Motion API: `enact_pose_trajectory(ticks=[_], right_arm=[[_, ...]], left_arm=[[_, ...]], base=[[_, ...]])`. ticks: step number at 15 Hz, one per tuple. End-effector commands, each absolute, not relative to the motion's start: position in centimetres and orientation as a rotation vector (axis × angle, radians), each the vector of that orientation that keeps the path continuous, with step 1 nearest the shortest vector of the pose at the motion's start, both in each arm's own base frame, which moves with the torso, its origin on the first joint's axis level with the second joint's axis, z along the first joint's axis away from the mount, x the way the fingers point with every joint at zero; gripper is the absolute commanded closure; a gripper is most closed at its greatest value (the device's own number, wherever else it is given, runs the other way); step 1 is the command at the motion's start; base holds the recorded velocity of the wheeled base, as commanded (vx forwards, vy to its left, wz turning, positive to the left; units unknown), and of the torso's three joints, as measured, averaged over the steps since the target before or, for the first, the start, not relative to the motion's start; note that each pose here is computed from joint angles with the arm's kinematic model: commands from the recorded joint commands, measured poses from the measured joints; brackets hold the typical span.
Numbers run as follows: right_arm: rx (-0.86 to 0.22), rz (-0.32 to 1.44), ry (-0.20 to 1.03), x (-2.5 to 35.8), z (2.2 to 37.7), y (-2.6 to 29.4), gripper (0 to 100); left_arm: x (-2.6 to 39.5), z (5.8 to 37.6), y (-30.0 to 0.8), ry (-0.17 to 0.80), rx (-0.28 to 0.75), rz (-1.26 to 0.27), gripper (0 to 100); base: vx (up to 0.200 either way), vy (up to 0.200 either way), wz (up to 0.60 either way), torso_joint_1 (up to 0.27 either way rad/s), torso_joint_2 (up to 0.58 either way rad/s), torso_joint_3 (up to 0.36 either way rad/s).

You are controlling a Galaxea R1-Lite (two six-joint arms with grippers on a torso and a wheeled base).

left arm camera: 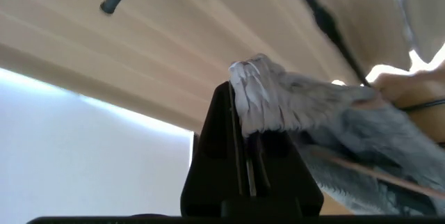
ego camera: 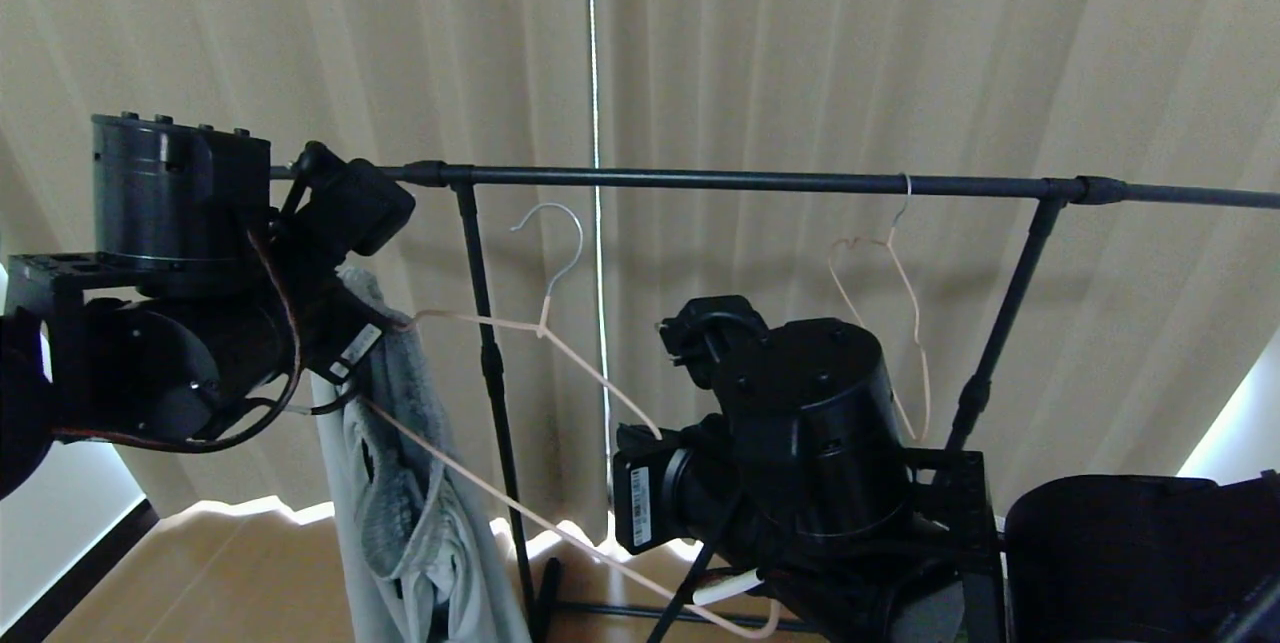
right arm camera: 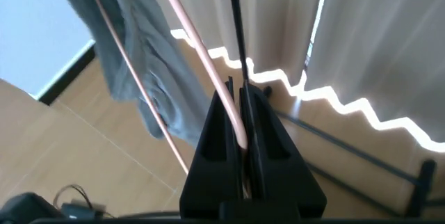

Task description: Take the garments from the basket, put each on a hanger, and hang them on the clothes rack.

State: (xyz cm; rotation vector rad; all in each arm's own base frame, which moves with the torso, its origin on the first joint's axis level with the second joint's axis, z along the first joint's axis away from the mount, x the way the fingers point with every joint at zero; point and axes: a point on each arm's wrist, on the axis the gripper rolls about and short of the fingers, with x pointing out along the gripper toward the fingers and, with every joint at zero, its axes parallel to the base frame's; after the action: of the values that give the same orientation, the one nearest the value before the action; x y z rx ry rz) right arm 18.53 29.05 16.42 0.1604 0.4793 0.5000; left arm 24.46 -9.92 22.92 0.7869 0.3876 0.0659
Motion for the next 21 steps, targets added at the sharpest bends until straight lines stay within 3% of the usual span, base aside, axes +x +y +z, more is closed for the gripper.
enact_pose_trajectory(ticks=[1, 8, 15, 21], right_arm=[[0.162, 0.501, 0.477, 18.6, 16.4, 29.1, 100], [0.178, 0.477, 0.469, 20.2, 15.3, 29.2, 100], [0.126, 0.503, 0.382, 21.4, 14.4, 30.2, 100], [0.121, 0.482, 0.306, 20.6, 17.6, 26.6, 100]], left_arm=[[24.0, 23.3, -10.7, 0.361, 0.785, 0.039, 100], [22.3, 25.0, -13.1, 0.265, 0.708, -0.043, 100], [19.9, 25.5, -15.6, 0.219, 0.48, -0.145, 100], [18.6, 25.3, -16.9, 0.217, 0.374, -0.298, 100]], base=[[0.0, 0.0, 0.0, 0.0, 0.0, 0.0], [0.0, 0.0, 0.0, 0.0, 0.0, 0.0], [0.0, 0.0, 0.0, 0.0, 0.0, 0.0], [0.0, 0.0, 0.0, 0.0, 0.0, 0.0]])
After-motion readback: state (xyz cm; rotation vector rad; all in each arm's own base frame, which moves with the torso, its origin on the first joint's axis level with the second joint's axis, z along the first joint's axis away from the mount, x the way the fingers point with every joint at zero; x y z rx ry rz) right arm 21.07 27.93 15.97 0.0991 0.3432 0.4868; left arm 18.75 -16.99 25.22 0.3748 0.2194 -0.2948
